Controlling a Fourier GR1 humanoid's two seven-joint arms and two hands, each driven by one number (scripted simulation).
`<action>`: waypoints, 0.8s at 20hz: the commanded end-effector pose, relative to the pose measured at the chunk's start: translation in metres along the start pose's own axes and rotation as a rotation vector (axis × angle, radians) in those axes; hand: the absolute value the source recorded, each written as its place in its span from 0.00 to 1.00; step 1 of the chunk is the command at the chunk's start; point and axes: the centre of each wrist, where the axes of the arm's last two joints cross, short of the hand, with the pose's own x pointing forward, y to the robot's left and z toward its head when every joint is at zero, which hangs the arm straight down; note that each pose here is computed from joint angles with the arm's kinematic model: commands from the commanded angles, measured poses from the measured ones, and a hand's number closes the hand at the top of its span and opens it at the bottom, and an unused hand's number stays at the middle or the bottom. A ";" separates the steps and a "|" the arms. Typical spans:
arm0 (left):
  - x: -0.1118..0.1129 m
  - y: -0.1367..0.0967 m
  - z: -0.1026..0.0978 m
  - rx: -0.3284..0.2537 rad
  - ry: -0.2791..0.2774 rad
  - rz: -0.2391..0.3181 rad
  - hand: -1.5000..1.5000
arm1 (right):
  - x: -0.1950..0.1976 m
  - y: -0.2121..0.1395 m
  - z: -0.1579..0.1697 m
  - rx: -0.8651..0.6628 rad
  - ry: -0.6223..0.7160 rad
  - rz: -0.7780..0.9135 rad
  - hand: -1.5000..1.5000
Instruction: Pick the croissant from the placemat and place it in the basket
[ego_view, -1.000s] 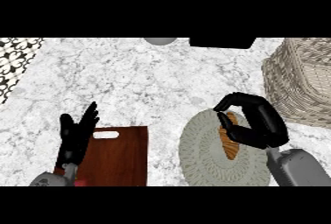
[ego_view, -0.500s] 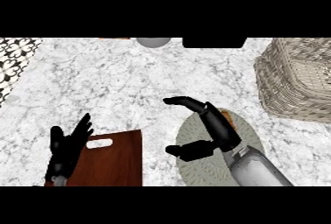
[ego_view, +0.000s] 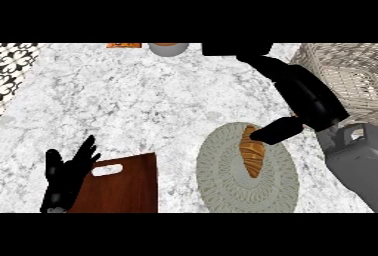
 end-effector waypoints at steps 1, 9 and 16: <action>-0.021 0.010 0.011 0.026 0.096 0.000 0.50 | 0.025 -0.056 0.013 0.074 0.081 0.199 0.00; -0.028 0.010 0.011 0.040 0.098 -0.013 0.50 | 0.040 -0.117 0.036 0.418 0.175 0.293 0.00; -0.013 0.023 0.000 0.010 0.099 -0.003 0.50 | 0.050 -0.143 0.053 0.483 0.213 0.319 0.00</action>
